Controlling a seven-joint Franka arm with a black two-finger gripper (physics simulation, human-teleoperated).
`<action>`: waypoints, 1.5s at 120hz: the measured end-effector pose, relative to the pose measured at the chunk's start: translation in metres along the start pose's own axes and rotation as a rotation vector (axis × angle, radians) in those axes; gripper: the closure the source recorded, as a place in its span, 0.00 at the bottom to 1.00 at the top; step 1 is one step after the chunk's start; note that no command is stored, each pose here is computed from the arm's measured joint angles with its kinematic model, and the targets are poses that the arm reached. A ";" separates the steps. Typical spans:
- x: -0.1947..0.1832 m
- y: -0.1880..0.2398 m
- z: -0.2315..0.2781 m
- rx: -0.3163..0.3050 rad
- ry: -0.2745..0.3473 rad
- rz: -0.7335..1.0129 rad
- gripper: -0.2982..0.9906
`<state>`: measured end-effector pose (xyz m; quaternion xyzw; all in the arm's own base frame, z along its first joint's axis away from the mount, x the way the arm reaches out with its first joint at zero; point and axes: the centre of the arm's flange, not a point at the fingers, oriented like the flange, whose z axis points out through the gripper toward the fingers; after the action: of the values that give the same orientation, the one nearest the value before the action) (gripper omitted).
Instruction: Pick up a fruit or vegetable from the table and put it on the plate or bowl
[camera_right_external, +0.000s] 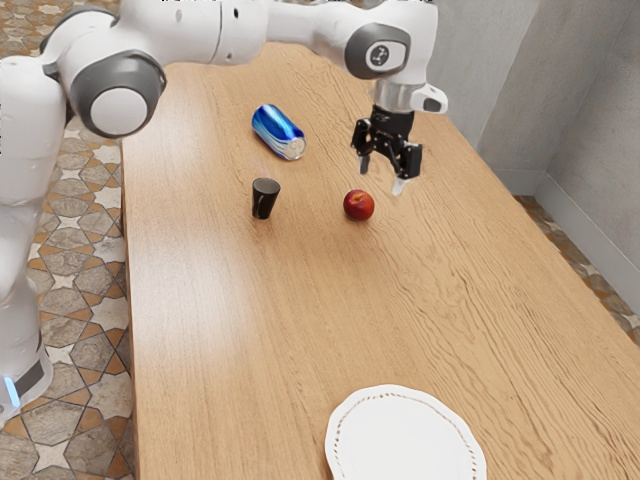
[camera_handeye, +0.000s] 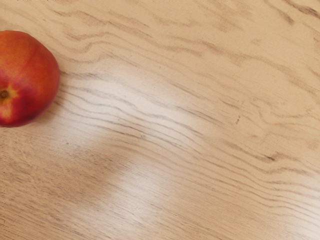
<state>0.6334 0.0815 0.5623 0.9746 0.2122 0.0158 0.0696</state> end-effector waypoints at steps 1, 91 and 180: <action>0.001 -0.002 0.001 0.000 0.000 -0.002 0.23; -0.002 -0.099 0.061 0.028 -0.099 -0.054 0.23; 0.021 -0.089 0.081 0.038 -0.051 0.027 0.23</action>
<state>0.6202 0.1599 0.4696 0.9786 0.1974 -0.0119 0.0563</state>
